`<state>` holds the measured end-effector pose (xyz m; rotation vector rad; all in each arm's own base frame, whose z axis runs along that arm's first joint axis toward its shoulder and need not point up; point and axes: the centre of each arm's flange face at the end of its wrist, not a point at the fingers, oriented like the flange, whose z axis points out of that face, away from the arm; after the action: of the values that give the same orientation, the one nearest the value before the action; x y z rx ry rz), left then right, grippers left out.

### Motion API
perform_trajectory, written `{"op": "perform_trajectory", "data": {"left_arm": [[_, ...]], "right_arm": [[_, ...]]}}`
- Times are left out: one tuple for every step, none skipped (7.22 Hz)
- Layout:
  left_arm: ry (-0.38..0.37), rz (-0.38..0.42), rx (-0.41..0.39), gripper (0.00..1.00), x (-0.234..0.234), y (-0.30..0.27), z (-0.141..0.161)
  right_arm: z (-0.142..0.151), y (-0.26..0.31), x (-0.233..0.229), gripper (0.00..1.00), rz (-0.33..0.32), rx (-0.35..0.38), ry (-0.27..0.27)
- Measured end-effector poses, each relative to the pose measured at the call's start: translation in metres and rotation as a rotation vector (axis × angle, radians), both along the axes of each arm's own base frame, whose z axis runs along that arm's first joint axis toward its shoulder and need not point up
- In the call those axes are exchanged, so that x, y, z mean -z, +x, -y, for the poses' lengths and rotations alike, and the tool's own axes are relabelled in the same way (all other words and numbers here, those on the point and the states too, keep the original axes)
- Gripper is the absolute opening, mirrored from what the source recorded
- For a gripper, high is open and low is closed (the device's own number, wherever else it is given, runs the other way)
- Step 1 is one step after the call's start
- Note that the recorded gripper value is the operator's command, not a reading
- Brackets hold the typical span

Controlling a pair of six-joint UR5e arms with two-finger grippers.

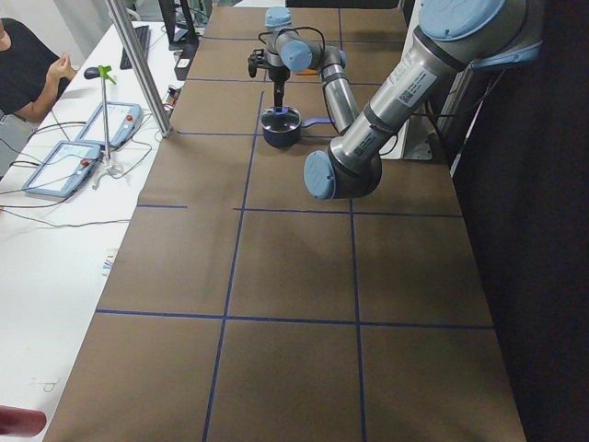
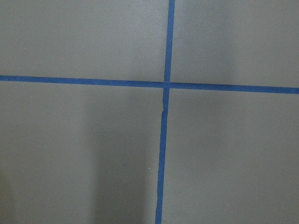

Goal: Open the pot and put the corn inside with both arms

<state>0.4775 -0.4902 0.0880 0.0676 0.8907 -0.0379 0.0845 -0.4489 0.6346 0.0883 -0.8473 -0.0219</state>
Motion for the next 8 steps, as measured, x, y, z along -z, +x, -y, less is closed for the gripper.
{"op": "perform_trajectory", "data": {"left_arm": [[0.004,-0.001,0.006,1.0,0.004,0.021,0.004],[0.001,-0.008,0.014,1.0,0.002,0.037,0.011],[-0.003,-0.01,0.017,1.0,-0.002,0.049,0.016],[-0.004,-0.006,0.016,1.0,-0.004,0.058,0.016],[0.0,0.001,0.018,1.0,-0.007,0.065,0.016],[0.003,0.01,0.018,1.0,-0.012,0.071,0.015],[0.004,0.014,0.015,1.0,-0.016,0.078,0.014],[0.004,0.015,0.011,1.0,-0.019,0.084,0.013]], "right_arm": [[0.0,0.0,0.001,1.0,0.0,0.0,0.001],[0.0,0.0,0.001,1.0,0.0,-0.001,0.001],[0.0,0.0,0.001,1.0,0.0,-0.001,0.002],[0.0,0.0,0.002,1.0,0.0,-0.001,0.003],[0.001,0.0,0.003,1.0,0.0,-0.001,0.004],[0.001,0.0,0.003,1.0,0.0,-0.001,0.005],[0.001,0.0,0.004,1.0,0.0,-0.001,0.006],[0.001,0.0,0.004,1.0,0.0,-0.001,0.007]]}}
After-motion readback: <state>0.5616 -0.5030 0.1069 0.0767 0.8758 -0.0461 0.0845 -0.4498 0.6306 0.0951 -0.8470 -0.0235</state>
